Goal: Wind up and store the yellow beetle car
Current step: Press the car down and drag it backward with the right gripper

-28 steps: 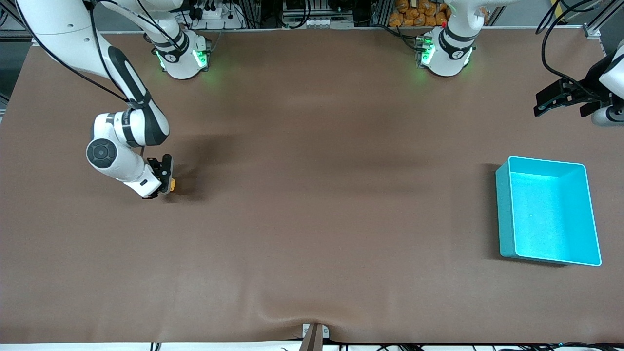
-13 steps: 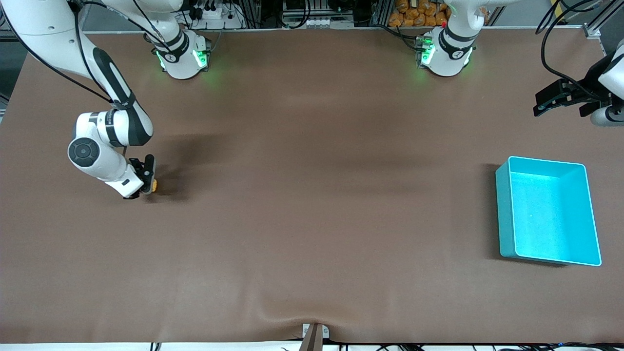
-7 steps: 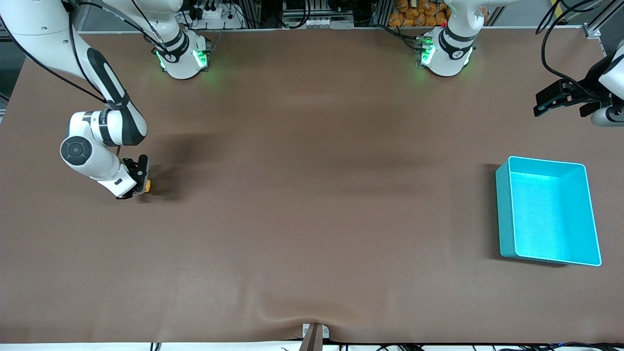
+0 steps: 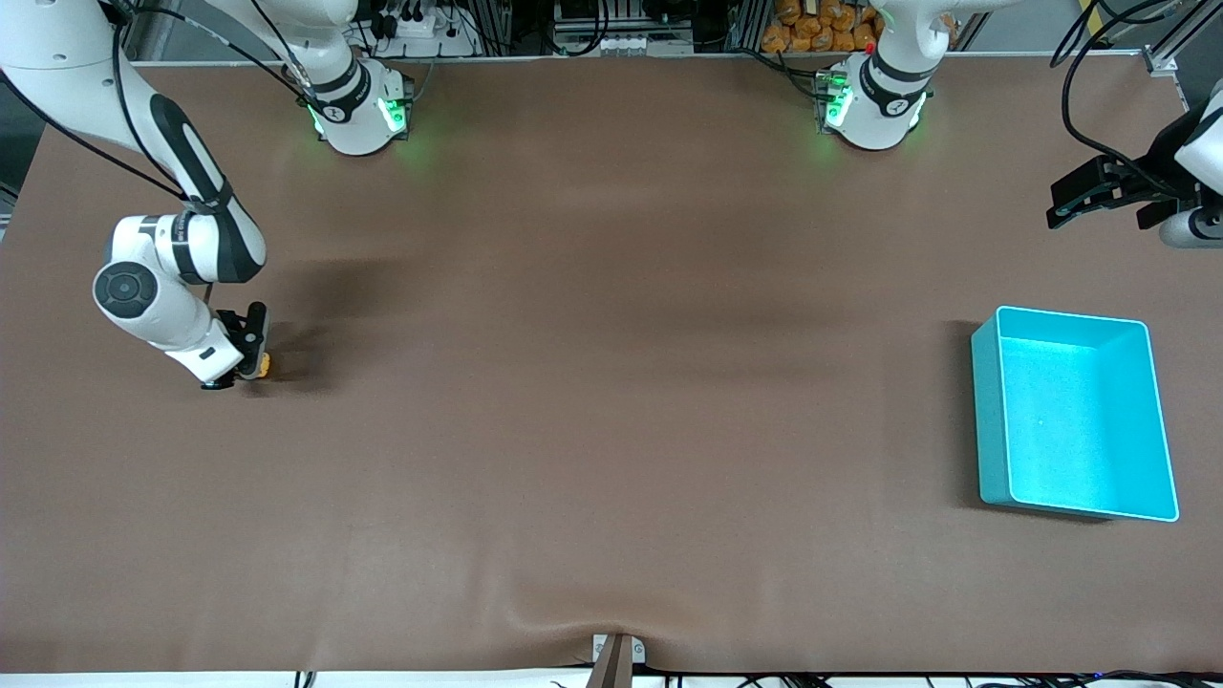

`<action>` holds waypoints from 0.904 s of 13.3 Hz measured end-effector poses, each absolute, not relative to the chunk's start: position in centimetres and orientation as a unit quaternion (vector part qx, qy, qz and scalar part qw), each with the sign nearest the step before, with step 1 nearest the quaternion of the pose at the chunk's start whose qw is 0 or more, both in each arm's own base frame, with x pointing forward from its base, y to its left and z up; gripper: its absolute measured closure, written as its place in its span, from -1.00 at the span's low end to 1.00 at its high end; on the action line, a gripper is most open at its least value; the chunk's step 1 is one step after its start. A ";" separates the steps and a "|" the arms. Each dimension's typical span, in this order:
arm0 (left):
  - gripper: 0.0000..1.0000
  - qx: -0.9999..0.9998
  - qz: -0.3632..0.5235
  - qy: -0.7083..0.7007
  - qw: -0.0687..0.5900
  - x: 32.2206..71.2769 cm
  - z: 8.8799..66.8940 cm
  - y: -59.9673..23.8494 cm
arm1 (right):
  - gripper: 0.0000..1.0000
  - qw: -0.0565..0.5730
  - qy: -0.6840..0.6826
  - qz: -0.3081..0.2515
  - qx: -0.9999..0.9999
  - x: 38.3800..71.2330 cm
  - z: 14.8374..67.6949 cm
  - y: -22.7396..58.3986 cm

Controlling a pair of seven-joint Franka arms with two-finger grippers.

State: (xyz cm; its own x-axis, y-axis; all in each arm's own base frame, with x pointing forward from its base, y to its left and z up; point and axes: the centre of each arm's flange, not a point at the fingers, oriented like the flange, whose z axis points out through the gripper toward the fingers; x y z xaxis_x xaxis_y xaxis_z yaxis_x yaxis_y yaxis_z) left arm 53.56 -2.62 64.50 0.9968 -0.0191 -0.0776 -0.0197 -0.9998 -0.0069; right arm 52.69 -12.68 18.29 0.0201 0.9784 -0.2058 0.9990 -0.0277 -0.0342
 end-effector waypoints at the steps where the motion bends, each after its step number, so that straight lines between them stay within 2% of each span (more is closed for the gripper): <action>1: -1.00 -0.999 0.039 0.010 0.004 53.6 64.5 -2.6 | 0.09 0.060 0.691 -0.086 0.716 52.6 18.3 -13.3; 9: -1.00 -0.999 0.050 0.007 0.003 54.1 63.3 -2.8 | 0.09 0.062 0.676 -0.084 0.729 52.3 18.3 -15.6; 11: -1.00 -0.999 0.054 0.002 -0.004 54.3 62.9 -3.3 | 0.01 0.059 0.675 -0.085 0.731 52.4 17.9 -16.0; 12: -1.00 -0.998 0.057 0.000 -0.005 54.4 62.7 -3.6 | -0.13 0.060 0.673 -0.085 0.732 52.5 17.8 -16.2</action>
State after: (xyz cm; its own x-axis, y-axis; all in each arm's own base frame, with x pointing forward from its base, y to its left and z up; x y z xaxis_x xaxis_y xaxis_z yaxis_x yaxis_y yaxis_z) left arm 54.42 -3.62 62.65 0.9935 -0.0004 -0.1135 0.0008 -0.9999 0.0104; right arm 52.53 -16.24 17.81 0.0794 0.9754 -0.2057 0.9959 -0.0867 -0.0266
